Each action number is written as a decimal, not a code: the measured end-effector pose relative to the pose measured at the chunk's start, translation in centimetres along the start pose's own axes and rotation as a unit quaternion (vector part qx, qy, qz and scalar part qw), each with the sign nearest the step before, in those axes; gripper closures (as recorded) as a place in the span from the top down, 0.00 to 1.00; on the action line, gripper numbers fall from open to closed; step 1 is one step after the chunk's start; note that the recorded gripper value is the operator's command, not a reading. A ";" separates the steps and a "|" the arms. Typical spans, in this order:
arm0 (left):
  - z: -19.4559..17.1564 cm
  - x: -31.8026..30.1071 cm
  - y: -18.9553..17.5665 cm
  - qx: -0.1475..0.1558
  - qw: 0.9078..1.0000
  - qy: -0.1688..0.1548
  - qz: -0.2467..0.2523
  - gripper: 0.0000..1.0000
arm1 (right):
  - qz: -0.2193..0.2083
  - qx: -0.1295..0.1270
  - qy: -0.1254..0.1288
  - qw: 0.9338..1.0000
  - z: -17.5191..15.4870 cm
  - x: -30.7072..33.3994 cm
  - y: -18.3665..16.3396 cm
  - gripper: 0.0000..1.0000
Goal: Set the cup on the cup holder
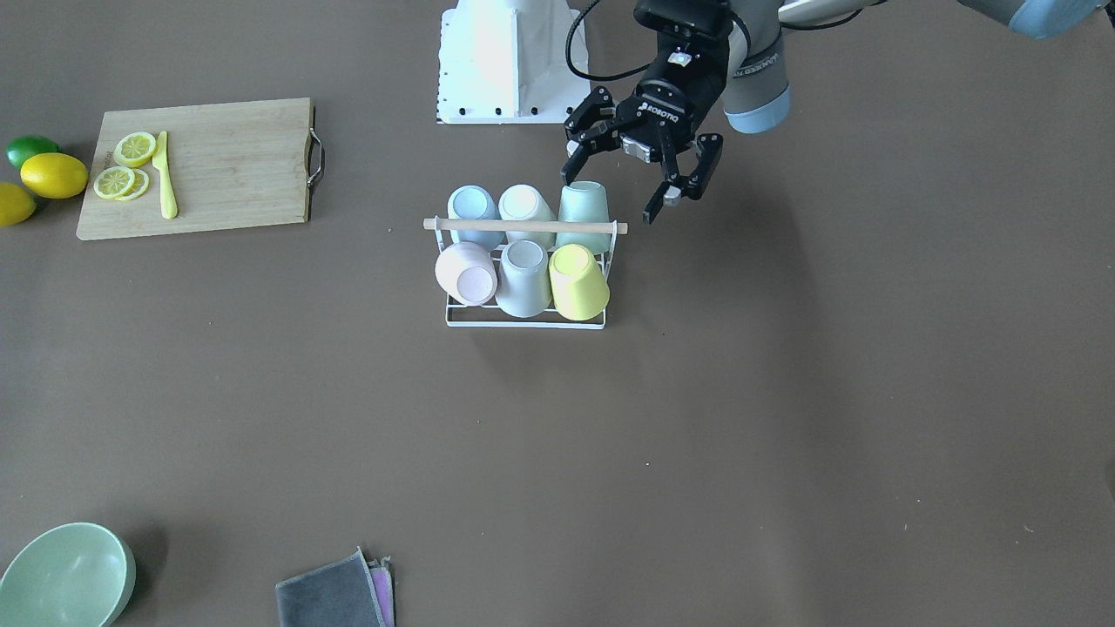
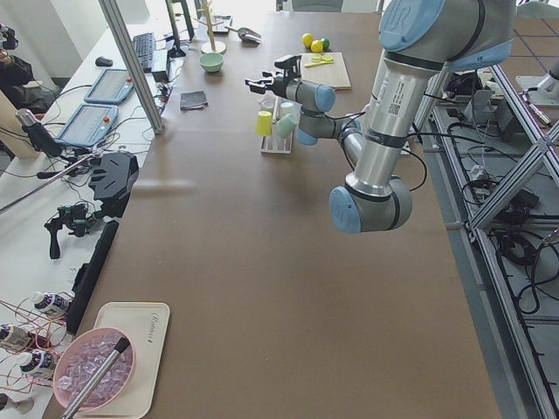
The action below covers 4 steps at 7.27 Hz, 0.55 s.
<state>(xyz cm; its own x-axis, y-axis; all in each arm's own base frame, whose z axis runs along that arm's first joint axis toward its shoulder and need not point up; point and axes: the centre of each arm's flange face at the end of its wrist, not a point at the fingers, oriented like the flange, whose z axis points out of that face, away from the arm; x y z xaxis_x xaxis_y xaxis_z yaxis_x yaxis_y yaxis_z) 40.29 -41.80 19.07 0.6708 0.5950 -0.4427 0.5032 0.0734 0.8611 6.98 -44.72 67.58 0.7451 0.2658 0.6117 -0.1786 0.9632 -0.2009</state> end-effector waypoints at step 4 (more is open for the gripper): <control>6.6 -11.2 2.2 -0.246 0.969 0.023 -0.011 0.98 | 0.000 0.000 0.001 1.000 0.0 0.0 0.0 1.00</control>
<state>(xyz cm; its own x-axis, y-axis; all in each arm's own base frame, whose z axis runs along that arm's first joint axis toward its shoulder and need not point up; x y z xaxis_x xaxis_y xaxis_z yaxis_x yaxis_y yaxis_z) 37.48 -53.58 24.27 0.6313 0.6236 -0.4611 0.1885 0.4533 0.8712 6.99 -44.72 67.62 0.7460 0.2659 0.6105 -0.1787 0.9631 -0.2011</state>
